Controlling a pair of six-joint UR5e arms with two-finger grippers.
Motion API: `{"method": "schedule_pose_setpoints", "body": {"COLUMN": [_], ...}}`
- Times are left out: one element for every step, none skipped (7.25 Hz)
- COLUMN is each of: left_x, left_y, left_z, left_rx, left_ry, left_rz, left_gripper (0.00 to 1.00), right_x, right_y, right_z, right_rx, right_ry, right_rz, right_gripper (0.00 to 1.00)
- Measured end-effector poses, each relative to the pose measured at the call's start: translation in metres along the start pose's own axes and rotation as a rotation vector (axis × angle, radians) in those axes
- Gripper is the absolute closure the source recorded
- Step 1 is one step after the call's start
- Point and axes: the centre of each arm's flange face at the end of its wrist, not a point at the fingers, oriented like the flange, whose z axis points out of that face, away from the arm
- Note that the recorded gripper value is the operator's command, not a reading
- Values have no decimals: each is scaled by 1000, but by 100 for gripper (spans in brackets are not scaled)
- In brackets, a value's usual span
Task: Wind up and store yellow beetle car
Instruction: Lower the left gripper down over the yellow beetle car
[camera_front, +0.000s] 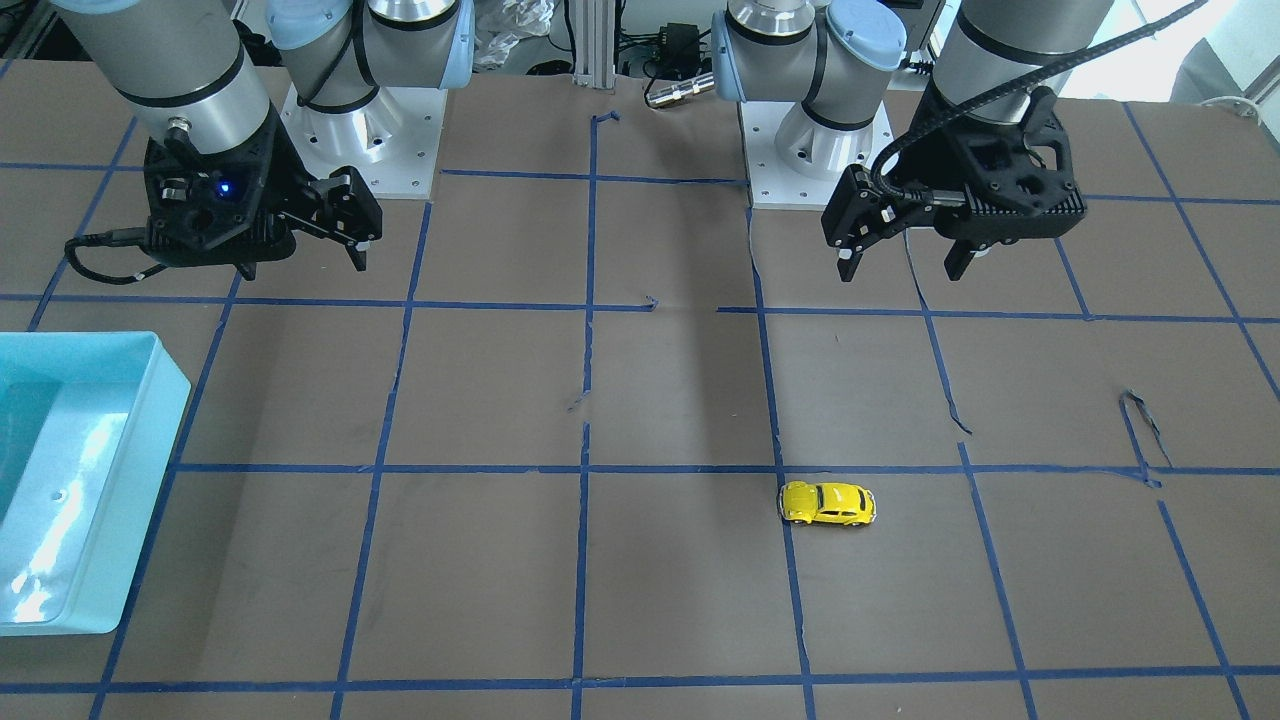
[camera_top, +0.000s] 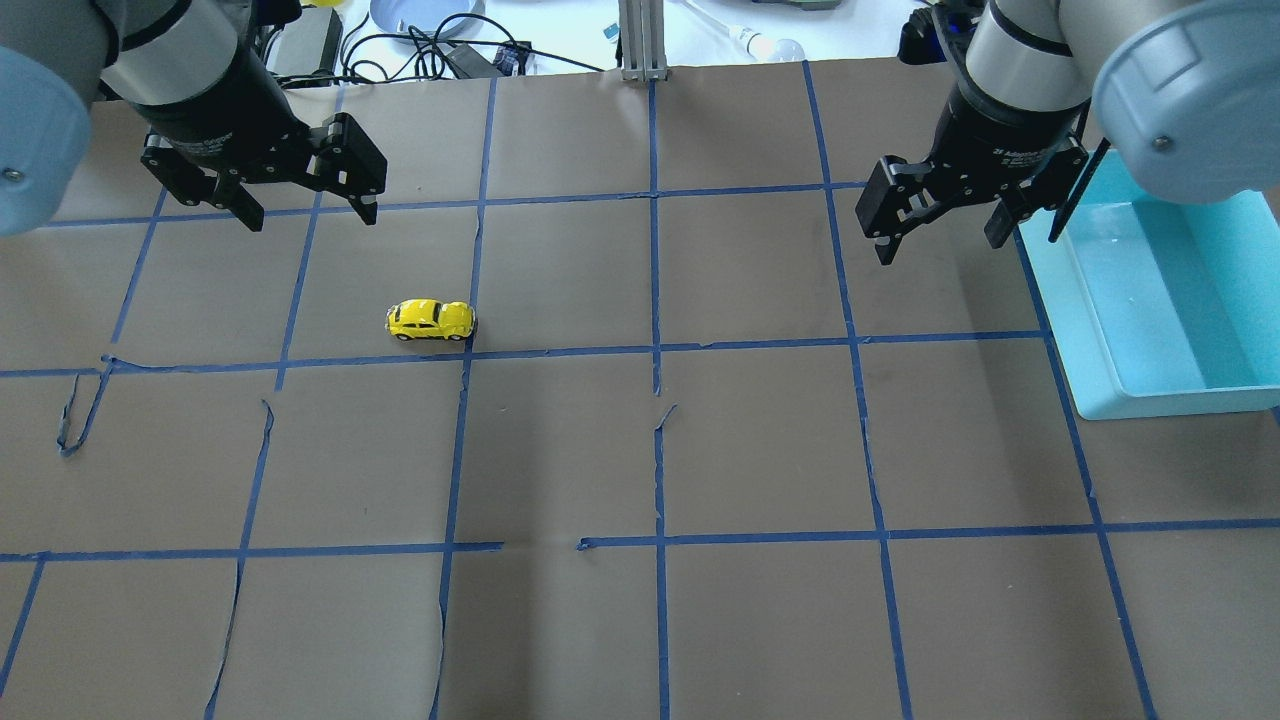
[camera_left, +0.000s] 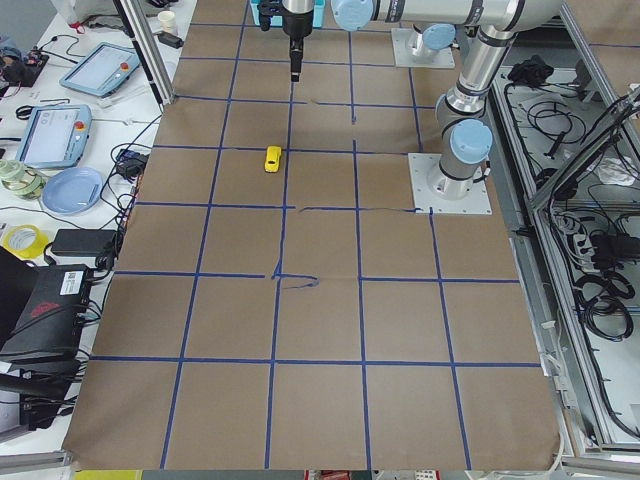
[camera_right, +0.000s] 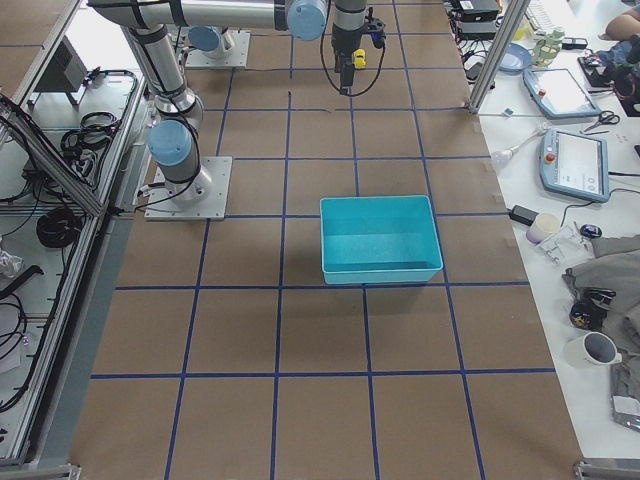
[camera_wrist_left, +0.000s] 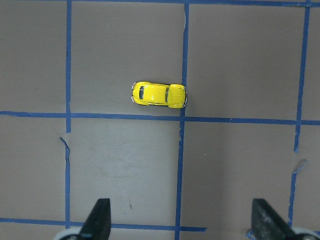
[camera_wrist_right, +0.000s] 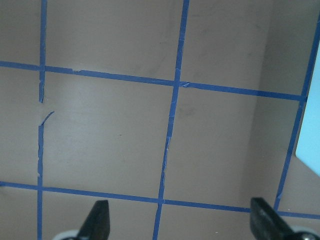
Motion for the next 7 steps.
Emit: {"method": "schedule_pose_setpoints", "body": {"left_x": [-1, -3, -6, -8, -9, -10, -10], "left_y": [-1, -3, -6, -8, -10, -17, -27], "left_z": [1, 10, 29, 52, 73, 96, 116], "left_rx": [-3, -21, -50, -74, -97, -115, -122], "left_ry": [1, 5, 13, 24, 38, 54, 67], "left_rz": [58, 151, 280, 415, 562, 722, 884], "left_gripper": [3, 2, 1, 2, 2, 3, 3], "right_x": [0, 0, 0, 0, 0, 0, 0], "right_y": [0, 0, 0, 0, 0, 0, 0], "right_z": [0, 0, 0, 0, 0, 0, 0], "right_rx": [0, 0, 0, 0, 0, 0, 0], "right_ry": [0, 0, 0, 0, 0, 0, 0], "right_rz": [0, 0, 0, 0, 1, 1, 1], "right_gripper": [0, 0, 0, 0, 0, 0, 0]}}
